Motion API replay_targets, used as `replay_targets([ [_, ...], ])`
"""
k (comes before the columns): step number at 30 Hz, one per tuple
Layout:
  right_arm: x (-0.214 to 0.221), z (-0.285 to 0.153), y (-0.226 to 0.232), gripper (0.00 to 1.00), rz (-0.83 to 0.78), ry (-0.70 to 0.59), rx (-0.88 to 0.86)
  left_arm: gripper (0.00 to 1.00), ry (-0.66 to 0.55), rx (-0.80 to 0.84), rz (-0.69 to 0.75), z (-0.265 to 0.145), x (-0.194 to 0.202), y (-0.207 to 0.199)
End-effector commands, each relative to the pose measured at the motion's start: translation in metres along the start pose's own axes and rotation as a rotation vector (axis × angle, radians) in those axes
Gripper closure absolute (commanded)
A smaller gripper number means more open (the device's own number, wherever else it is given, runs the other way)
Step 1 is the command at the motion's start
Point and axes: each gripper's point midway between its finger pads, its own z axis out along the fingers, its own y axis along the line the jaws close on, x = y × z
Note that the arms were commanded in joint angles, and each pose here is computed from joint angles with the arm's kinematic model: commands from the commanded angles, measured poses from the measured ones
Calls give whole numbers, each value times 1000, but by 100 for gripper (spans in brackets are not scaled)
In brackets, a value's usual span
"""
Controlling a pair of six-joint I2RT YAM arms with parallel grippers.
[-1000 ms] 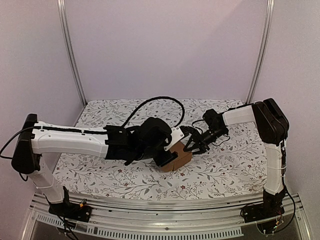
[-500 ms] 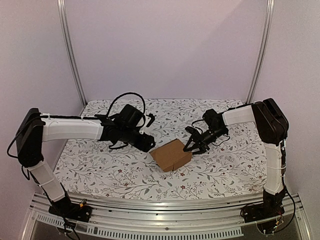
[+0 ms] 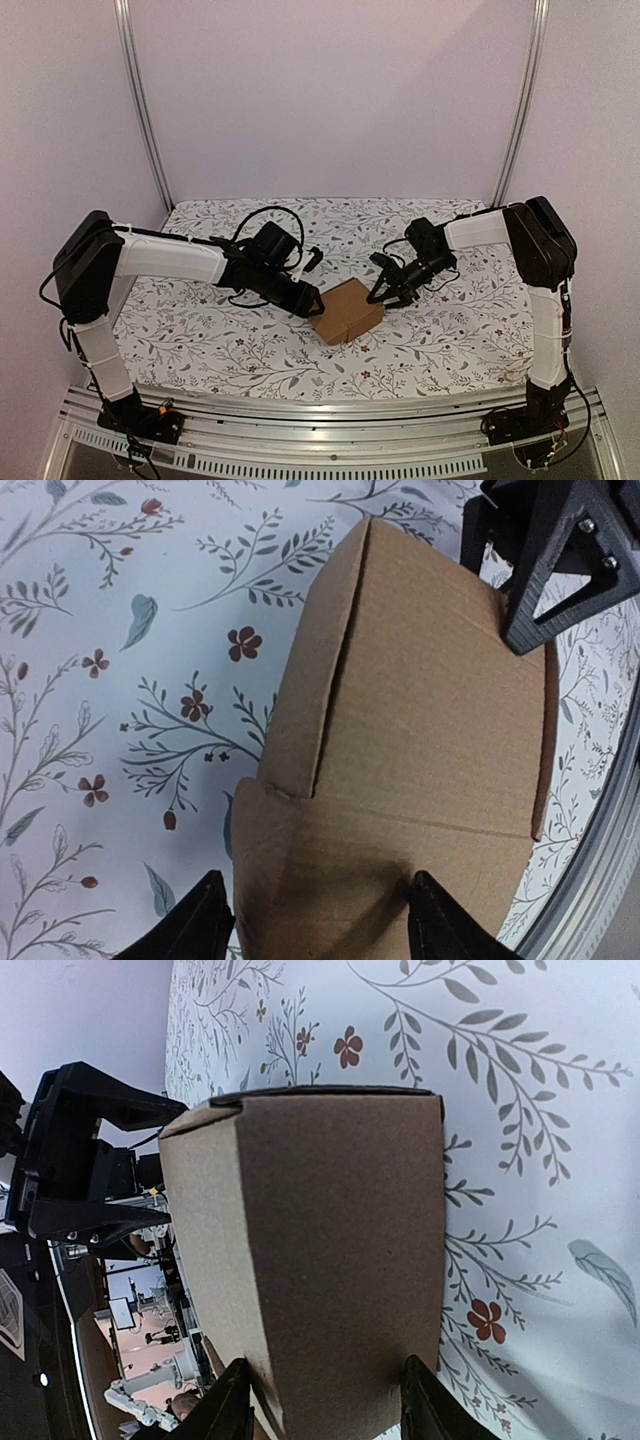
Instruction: Fold the paper box
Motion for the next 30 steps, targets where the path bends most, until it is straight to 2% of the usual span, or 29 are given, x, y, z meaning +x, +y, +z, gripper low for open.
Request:
replay_targets([
  [1,12,6,-34,52,41,41,125,40,-5,55,-42,1,-6,-7],
  [7,13,5,-34,51,38,42,129,43,7,59,-57,-5,-2,-9],
  [12,13,5,-33,51,32,45,123,40,16,16,-50,-20,-8,-3],
  [18,14,6,-34,51,36,52,125,42,102,67,-95,-10,0,-5],
  [24,14,5,-35,51,33,52,130,49,124,108,-126,-1,8,-8],
  [30,15,6,-36,51,33,55,134,50,128,85,-130,4,9,-3],
])
